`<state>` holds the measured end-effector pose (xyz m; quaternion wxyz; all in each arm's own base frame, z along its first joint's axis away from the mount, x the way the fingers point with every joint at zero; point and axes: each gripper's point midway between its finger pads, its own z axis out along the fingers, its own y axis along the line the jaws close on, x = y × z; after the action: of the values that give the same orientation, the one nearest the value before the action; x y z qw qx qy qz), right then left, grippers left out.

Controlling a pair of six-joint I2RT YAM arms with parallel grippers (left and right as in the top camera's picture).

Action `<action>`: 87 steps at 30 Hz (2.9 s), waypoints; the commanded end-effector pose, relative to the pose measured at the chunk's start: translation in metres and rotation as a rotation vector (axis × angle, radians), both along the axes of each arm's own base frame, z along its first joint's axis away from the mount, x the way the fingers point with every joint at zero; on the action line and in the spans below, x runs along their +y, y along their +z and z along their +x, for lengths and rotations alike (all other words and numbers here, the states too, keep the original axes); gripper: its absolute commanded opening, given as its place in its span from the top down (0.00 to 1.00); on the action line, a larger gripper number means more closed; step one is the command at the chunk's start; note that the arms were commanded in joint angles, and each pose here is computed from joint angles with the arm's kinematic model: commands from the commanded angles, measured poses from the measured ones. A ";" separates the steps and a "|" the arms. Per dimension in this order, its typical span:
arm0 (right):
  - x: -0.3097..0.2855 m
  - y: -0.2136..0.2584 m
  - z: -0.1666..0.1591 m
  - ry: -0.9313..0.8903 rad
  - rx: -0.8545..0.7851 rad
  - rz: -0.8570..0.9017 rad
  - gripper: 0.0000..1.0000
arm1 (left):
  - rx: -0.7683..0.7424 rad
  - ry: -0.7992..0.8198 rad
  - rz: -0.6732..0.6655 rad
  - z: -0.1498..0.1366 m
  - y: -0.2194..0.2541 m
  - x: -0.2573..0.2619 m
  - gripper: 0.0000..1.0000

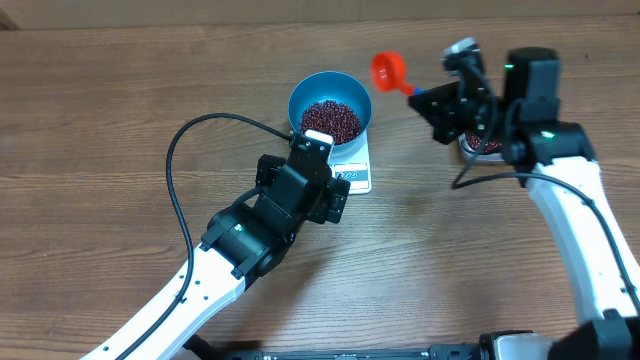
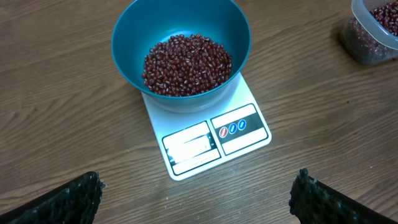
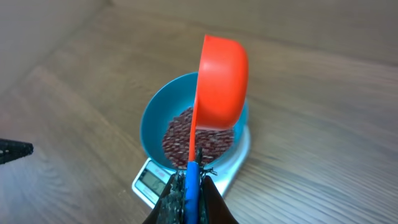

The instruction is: Scoop item into bowl and weigh 150g on scale

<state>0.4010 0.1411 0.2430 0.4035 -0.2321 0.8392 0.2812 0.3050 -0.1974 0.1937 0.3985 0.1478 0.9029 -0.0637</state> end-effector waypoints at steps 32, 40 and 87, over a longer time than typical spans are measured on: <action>0.063 -0.114 0.037 0.000 0.071 -0.245 0.96 | 0.008 0.018 0.007 0.001 -0.005 0.002 0.00; 0.060 -0.114 0.040 -0.014 0.058 -0.262 0.96 | 0.008 0.018 0.007 0.001 -0.005 0.002 0.00; 0.085 -0.095 0.019 0.046 0.158 -0.091 0.96 | 0.008 0.018 0.007 0.001 -0.005 0.002 0.00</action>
<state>0.4144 0.2239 0.1267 0.2987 -0.2526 0.8837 0.2569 0.3050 -0.1975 0.1938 0.3986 0.1478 0.9029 -0.0640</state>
